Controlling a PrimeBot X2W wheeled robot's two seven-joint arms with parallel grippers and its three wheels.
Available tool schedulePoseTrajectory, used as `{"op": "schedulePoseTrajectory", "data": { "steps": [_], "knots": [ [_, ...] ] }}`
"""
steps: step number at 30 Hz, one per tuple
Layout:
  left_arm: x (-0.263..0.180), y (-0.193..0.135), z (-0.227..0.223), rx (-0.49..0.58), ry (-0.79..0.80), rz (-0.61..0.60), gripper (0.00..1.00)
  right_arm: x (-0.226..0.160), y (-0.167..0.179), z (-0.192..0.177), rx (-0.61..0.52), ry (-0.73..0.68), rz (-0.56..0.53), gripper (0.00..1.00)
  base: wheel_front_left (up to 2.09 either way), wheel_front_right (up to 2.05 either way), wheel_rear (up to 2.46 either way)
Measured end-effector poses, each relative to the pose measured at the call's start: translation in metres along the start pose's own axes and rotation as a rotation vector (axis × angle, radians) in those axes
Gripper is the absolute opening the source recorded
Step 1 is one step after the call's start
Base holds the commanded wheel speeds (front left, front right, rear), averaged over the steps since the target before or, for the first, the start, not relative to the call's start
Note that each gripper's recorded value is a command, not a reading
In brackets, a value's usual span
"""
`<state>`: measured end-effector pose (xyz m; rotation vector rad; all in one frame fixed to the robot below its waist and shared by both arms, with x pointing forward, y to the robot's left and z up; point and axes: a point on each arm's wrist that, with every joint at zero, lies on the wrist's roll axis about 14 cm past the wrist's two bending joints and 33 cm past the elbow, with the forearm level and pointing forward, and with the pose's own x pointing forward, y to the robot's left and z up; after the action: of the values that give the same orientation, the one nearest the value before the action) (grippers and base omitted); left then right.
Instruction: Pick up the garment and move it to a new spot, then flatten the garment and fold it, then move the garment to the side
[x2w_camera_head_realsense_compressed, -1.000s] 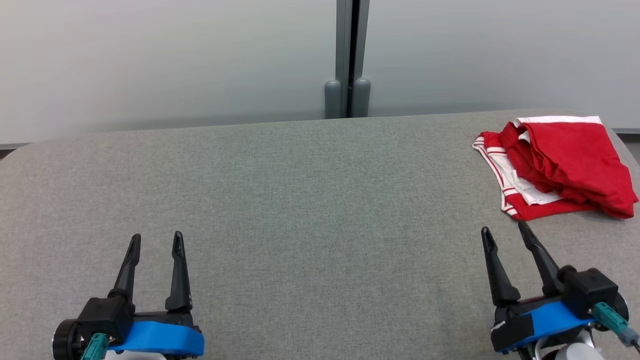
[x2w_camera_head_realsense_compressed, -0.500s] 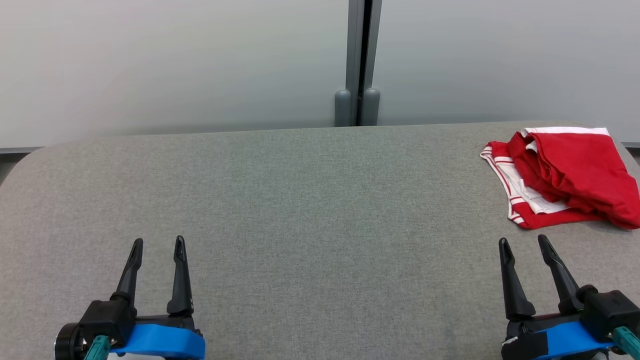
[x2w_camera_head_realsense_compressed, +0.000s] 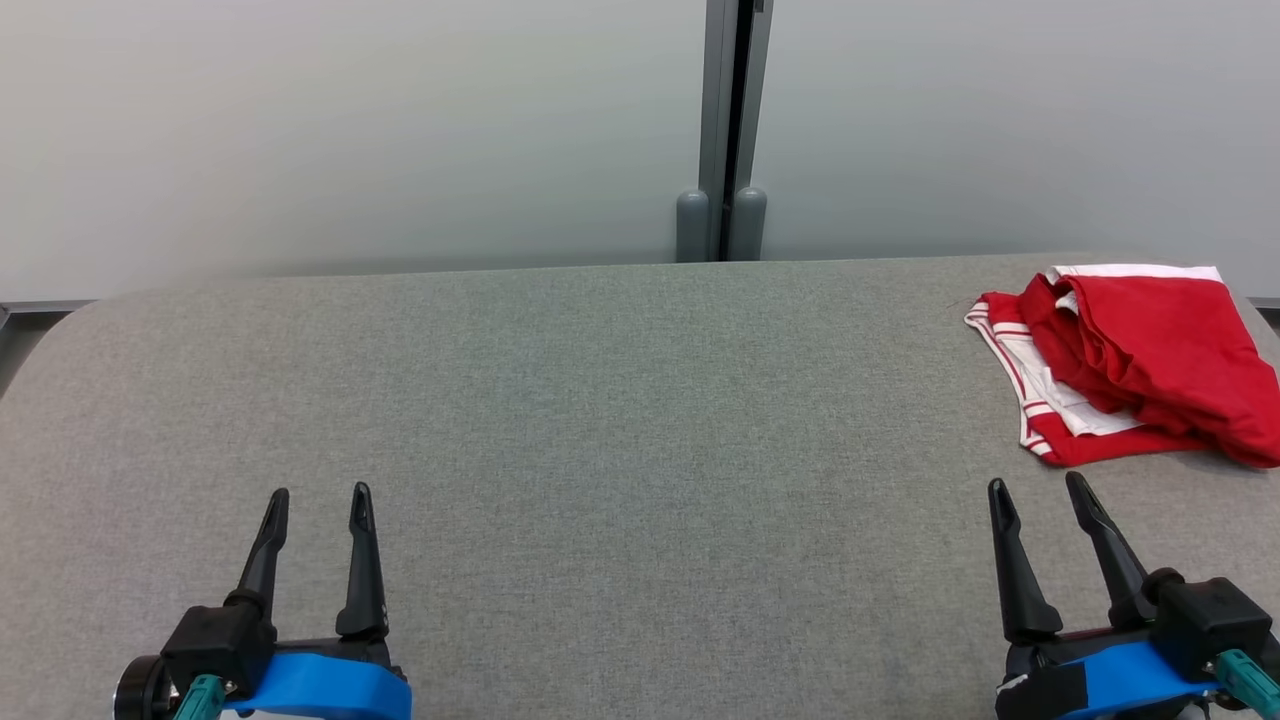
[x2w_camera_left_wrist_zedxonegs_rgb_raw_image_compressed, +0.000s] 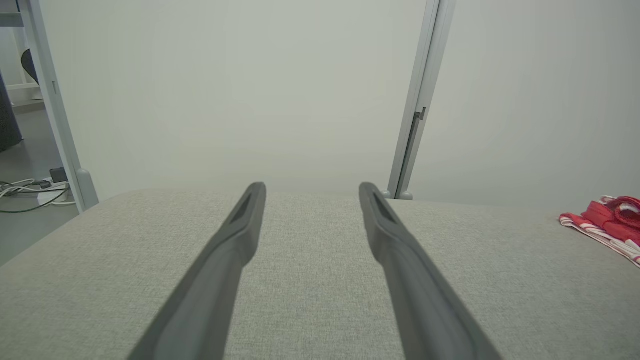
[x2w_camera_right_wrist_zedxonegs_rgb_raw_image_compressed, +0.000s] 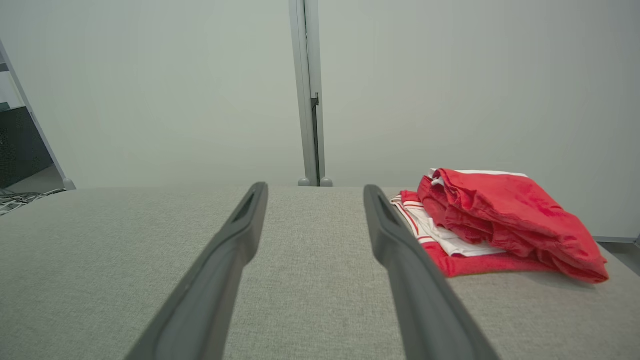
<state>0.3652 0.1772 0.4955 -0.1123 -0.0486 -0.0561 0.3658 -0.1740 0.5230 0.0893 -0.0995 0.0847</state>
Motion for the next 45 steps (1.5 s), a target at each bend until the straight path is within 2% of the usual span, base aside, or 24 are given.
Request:
{"op": "schedulePoseTrajectory", "data": {
  "steps": [10,11,16,45],
  "knots": [
    [0.0,0.001,-0.007,0.009,0.022,0.003,1.0,-0.001,-0.003,-0.004,0.015,0.009,-0.01,1.0,0.0,0.0,0.0],
    [-0.002,0.001,-0.01,0.007,0.034,0.005,0.0,-0.002,-0.003,-0.007,0.017,0.018,-0.011,0.0,0.0,0.0,0.0],
    [-0.015,0.004,-0.035,-0.006,0.117,0.021,0.0,-0.008,-0.003,-0.025,0.033,0.078,-0.02,0.0,0.0,0.0,0.0],
    [-0.009,0.022,-0.034,-0.504,0.13,0.155,0.0,-0.004,-0.018,-0.033,0.534,0.104,-0.131,0.0,0.0,0.0,0.0]
  ]
}}
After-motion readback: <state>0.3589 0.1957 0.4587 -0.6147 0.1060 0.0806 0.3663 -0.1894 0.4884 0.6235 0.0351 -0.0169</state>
